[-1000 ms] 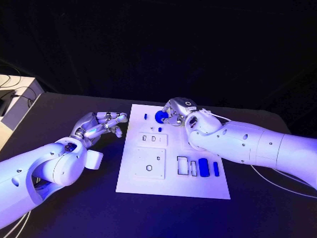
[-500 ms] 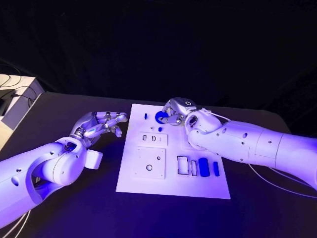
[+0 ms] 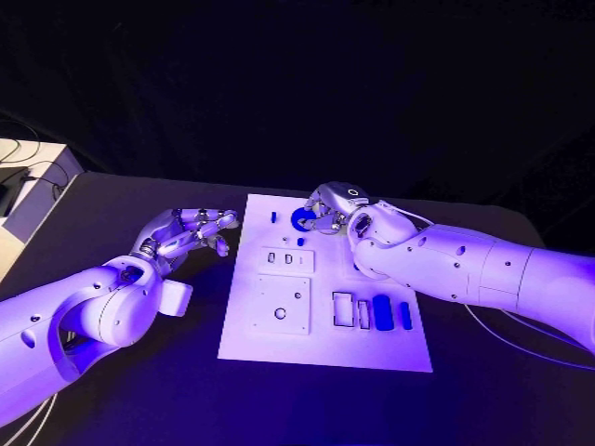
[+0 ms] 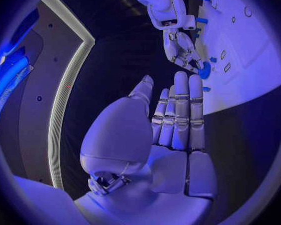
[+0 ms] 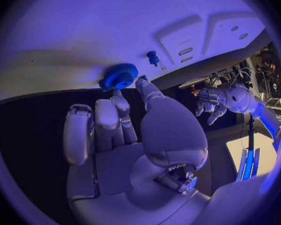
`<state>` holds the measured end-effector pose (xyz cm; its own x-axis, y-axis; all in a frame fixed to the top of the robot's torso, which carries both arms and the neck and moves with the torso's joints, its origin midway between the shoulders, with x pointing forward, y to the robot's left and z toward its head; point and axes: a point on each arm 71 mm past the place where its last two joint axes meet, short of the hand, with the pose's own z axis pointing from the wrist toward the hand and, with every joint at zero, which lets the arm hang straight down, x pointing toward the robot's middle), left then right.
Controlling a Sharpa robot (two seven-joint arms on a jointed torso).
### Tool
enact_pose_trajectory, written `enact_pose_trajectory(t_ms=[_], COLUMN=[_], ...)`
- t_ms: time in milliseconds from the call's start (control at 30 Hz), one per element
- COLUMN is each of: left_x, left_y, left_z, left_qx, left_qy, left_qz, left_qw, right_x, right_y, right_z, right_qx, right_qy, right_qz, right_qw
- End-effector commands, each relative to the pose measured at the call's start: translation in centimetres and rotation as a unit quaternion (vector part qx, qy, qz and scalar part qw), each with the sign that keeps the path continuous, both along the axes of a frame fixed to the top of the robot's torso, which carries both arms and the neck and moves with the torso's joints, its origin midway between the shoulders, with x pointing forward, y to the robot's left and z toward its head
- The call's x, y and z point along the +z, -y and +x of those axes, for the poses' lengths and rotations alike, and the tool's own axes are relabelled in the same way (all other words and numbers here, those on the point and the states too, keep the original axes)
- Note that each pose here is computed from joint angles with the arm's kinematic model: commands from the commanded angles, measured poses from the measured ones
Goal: Assemble the parts on the task board
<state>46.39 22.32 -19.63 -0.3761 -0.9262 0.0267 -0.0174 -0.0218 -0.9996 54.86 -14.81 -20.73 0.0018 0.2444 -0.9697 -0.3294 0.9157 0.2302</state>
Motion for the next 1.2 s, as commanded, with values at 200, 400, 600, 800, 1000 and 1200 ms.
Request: enact_pose_trajectory(t_ms=[200,400,600,800,1000,1200], left_x=[0.03,0.05,0.04,0.04,0.05,0.06], left_y=[0.2,0.1,0.1,0.0,0.0,-0.1], left_z=[-0.04,-0.03,-0.01,0.04,0.05,0.04], left_qx=[-0.006,-0.006,-0.005,-0.003,-0.002,-0.002], left_qy=[0.002,0.003,0.004,0.006,0.007,0.008], left_qz=[-0.003,-0.003,-0.003,-0.003,-0.003,-0.003], left_qw=[1.0,1.0,1.0,1.0,1.0,1.0], right_x=[-0.7,-0.7,-0.7,-0.6,-0.2,0.6], right_y=[0.3,0.9,1.3,1.4,1.8,2.6], right_z=[0.0,-0.1,-0.3,-0.6,-0.8,-1.4], right_qx=[0.002,-0.001,0.0,0.003,0.003,0.005], right_qy=[-0.025,-0.024,-0.022,-0.019,-0.002,0.028], right_qz=[-0.016,-0.018,-0.017,-0.014,-0.003,0.026], right_qw=[1.0,1.0,1.0,1.0,1.0,0.999])
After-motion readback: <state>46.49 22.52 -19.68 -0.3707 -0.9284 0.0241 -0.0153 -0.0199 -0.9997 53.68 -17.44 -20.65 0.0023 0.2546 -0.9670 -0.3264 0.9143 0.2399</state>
